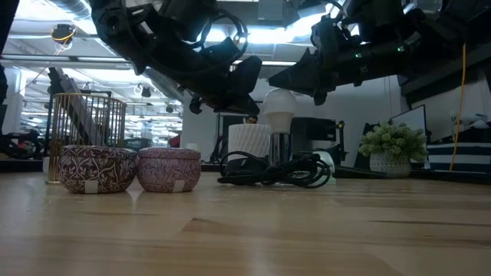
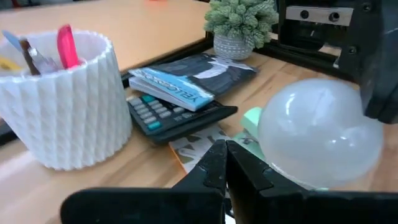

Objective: Screw lightbulb
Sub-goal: Insert the white lightbulb into the silver lamp

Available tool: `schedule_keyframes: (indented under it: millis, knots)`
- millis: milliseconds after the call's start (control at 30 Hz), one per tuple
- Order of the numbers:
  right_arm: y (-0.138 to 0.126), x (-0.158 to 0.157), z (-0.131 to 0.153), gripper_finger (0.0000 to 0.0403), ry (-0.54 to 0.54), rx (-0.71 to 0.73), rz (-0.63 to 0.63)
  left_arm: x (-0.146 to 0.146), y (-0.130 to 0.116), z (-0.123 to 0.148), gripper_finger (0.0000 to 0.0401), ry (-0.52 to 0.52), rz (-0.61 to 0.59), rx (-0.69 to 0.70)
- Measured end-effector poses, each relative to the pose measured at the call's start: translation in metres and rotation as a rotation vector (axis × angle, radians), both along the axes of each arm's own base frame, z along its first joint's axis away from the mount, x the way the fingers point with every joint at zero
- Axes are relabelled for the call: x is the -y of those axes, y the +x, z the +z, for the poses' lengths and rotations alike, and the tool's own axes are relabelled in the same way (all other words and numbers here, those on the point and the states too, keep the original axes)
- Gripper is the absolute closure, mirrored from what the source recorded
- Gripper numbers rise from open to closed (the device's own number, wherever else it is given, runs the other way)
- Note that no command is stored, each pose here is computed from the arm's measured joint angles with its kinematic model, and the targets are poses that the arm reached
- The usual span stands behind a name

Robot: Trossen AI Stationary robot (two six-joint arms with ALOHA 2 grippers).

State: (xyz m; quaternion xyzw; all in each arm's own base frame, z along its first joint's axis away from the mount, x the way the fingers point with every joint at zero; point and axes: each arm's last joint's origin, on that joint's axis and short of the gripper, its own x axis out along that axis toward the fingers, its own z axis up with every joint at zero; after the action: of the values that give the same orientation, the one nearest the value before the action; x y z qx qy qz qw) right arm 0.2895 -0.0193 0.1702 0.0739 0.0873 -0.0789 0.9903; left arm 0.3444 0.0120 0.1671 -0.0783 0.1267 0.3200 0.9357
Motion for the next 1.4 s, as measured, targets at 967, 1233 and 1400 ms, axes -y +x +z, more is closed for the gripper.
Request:
schedule_keyframes:
  millis: [967, 1233, 1400]
  knots:
    - [0.000, 0.000, 0.000, 0.0388, -0.002, 0.000, -0.007, 0.040, -0.008, 0.037, 0.0401, 0.013, -0.295, 0.074]
    - [0.000, 0.000, 0.000, 0.0388, -0.001, 0.001, -0.007, 0.044, 0.000, 0.016, 0.0401, -0.015, -0.367, 0.031]
    - [0.000, 0.000, 0.000, 0.0388, -0.002, 0.000, -0.007, 0.041, 0.004, 0.009, 0.0401, -0.004, -0.361, 0.043]
